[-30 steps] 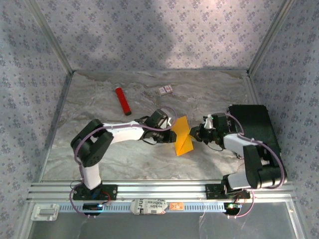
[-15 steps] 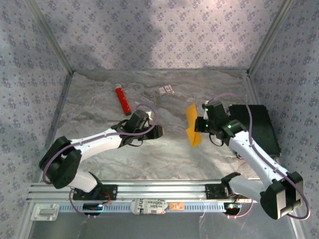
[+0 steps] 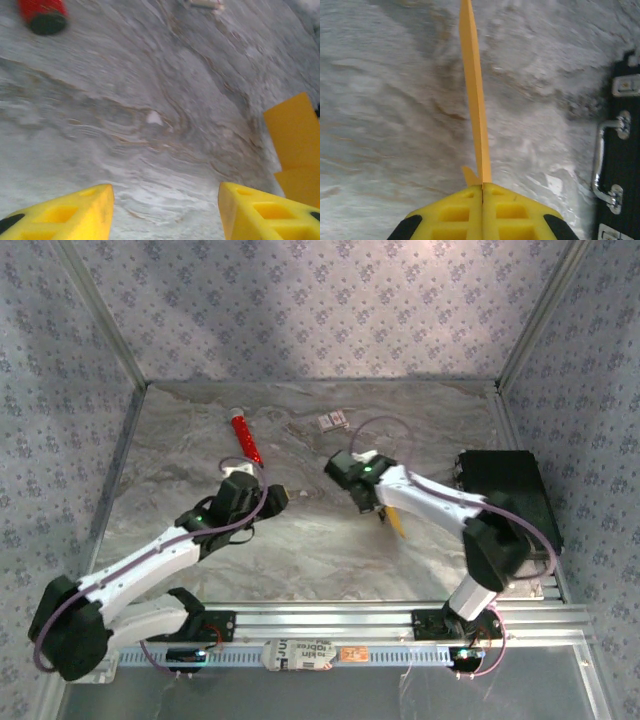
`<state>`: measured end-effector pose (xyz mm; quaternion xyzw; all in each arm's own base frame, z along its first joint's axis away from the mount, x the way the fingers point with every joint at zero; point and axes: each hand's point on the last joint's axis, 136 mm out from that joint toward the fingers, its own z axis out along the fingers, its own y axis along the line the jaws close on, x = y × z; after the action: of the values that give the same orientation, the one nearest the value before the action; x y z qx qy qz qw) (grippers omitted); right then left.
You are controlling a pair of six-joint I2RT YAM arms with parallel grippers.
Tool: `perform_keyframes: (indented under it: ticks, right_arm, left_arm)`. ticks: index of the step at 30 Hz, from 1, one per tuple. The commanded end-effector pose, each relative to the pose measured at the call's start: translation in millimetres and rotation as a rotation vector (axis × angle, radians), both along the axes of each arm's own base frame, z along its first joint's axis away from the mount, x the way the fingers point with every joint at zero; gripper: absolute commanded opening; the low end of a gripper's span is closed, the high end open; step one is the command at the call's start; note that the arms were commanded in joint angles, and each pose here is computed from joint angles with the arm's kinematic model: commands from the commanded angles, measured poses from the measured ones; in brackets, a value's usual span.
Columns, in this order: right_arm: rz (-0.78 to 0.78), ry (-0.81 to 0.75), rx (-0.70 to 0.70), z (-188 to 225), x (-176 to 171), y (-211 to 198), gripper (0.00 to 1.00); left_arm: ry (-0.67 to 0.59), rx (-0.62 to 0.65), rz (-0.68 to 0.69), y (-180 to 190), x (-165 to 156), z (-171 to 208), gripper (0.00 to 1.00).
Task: Fold a paper plane with a square sheet of paper (pick it up from the middle)
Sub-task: Turn over the paper at the center of the table.
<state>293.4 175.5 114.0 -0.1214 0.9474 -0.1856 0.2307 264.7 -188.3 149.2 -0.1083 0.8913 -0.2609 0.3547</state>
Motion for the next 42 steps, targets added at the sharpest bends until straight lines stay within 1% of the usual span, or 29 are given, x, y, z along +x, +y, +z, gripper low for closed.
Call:
perform_keyframes:
  ticks: [1,5,7,10,11,13,14,17,18,20,23,26,28,32,36,42]
  right_arm:
    - [0.022,0.0,-0.041,-12,1,37,0.07]
    - [0.087,0.064,0.004,-37,-2,93,0.1]
    - [0.098,0.106,0.079,-47,-4,114,0.11]
    - [0.108,0.162,0.273,-51,-5,142,0.15]
    - [0.114,0.164,0.355,-45,-5,149,0.2]
    - [0.124,0.17,0.516,-33,-2,156,0.34]
    - [0.126,0.16,0.602,-24,1,157,0.39]
    - [0.112,0.162,0.8,-9,3,138,0.43]
    - [0.089,0.177,0.847,-13,0,129,0.42]
    - [0.018,0.158,0.949,-13,2,100,0.37]
    - [-0.076,0.145,1.072,-22,-2,60,0.3]
    - [-0.136,0.15,1.175,-29,-9,33,0.24]
    - [-0.15,0.15,1.202,-33,-13,23,0.22]
    - [-0.12,0.196,1.241,-37,-18,28,0.16]
    - [-0.09,0.242,1.276,-40,-14,42,0.12]
    - [-0.077,0.306,1.283,-51,-6,56,0.11]
  left_arm:
    - [-0.006,0.089,0.125,37,-5,0,0.57]
    - [-0.023,0.09,0.146,49,-11,7,0.57]
    - [-0.022,0.089,0.146,50,-12,8,0.57]
    - [-0.01,0.084,0.128,47,-14,7,0.57]
    - [-0.006,0.078,0.118,45,-15,7,0.57]
    - [0.002,0.07,0.087,38,-14,4,0.57]
    - [0.013,0.076,0.066,34,-13,3,0.57]
    - [0.072,0.108,-0.016,18,-11,-10,0.57]
    - [0.096,0.113,-0.049,11,-10,-14,0.57]
    - [0.152,0.096,-0.13,-10,-9,-25,0.54]
    - [0.225,0.021,-0.23,-42,-9,-38,0.49]
    - [0.272,-0.07,-0.28,-67,-6,-48,0.47]
    - [0.3,-0.102,-0.296,-77,-5,-56,0.47]
    - [0.352,-0.144,-0.329,-94,-3,-65,0.47]
    - [0.377,-0.161,-0.338,-103,-1,-70,0.47]
    - [0.409,-0.204,-0.331,-111,1,-78,0.47]
